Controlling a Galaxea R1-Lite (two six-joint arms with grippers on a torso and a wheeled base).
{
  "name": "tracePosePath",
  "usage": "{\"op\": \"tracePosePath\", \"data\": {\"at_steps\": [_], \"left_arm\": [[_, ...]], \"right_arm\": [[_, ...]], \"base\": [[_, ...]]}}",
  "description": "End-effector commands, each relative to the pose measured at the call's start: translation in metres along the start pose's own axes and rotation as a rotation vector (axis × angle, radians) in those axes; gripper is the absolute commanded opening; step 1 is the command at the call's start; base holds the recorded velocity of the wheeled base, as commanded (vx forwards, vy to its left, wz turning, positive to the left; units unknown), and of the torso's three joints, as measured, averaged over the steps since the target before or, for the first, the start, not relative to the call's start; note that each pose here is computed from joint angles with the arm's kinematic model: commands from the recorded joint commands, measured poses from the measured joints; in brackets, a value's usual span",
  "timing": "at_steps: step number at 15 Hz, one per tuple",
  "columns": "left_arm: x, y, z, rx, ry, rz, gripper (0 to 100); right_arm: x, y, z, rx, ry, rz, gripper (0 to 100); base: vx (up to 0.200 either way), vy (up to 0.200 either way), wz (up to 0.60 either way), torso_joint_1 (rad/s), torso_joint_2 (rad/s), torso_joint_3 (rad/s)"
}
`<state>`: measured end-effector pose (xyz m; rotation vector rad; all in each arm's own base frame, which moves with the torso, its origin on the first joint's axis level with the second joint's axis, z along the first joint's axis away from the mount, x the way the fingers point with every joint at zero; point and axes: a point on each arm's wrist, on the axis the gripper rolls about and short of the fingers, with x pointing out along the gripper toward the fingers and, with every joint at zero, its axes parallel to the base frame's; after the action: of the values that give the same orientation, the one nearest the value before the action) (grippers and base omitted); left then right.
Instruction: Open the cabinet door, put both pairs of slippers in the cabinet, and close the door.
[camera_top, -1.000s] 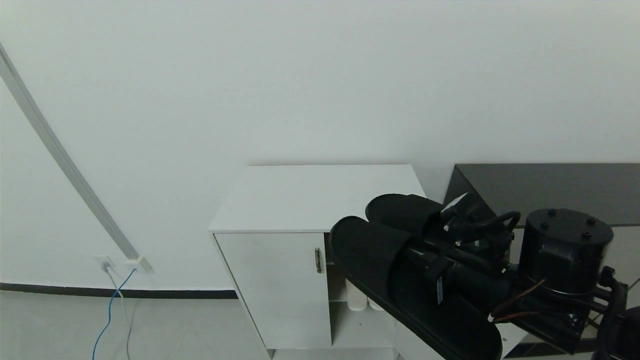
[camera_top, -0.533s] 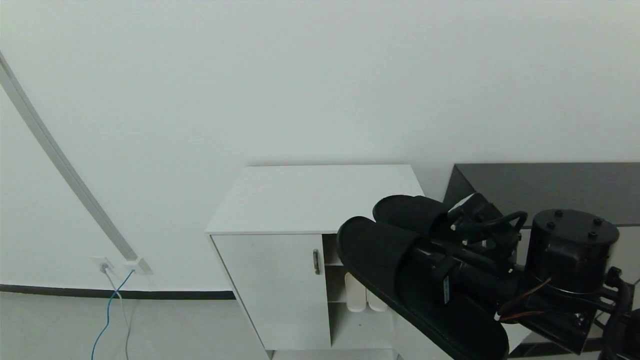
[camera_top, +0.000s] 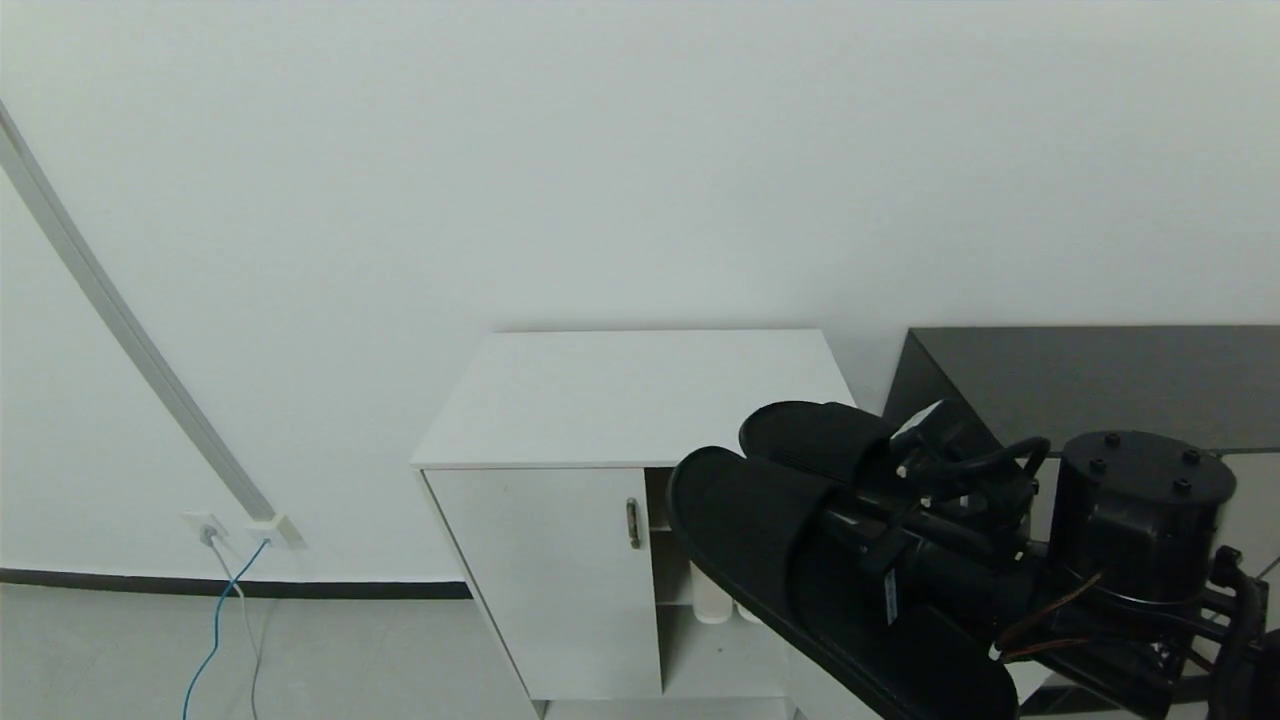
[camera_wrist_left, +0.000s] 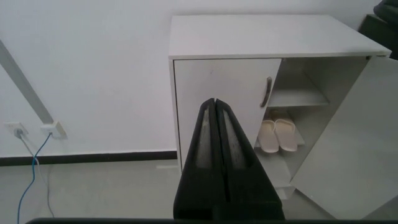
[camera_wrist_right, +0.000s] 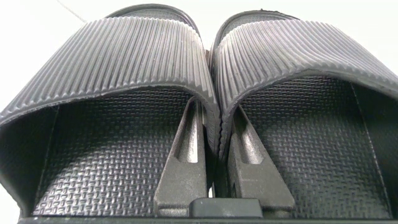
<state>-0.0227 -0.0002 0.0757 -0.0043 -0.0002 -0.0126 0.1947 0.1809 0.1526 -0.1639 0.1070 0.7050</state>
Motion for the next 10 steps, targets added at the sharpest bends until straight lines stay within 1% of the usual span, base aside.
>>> {"op": "tracePosePath", "data": {"at_steps": [1,3,10], "left_arm": [[0.0000,0.0000,0.0000,0.000,0.000,0.000,0],[0.0000,0.0000,0.0000,0.000,0.000,0.000,0],[0.0000,0.0000,0.0001,0.000,-0.001,0.000,0]], "right_arm": [[0.0000,0.0016,0.0001,-0.001,-0.001,0.007,0],[-0.0008,0.0042,-0.0009,-0.003,0.001,0.016,0],[-0.0012,0.0067,-0.0022,-0.008,0.006,0.026,0]], "base": [[0.000,0.000,0.00,0.000,0.00,0.000],[0.000,0.000,0.00,-0.047,0.07,0.052],[0.000,0.000,0.00,-0.145,0.33,0.176]]}}
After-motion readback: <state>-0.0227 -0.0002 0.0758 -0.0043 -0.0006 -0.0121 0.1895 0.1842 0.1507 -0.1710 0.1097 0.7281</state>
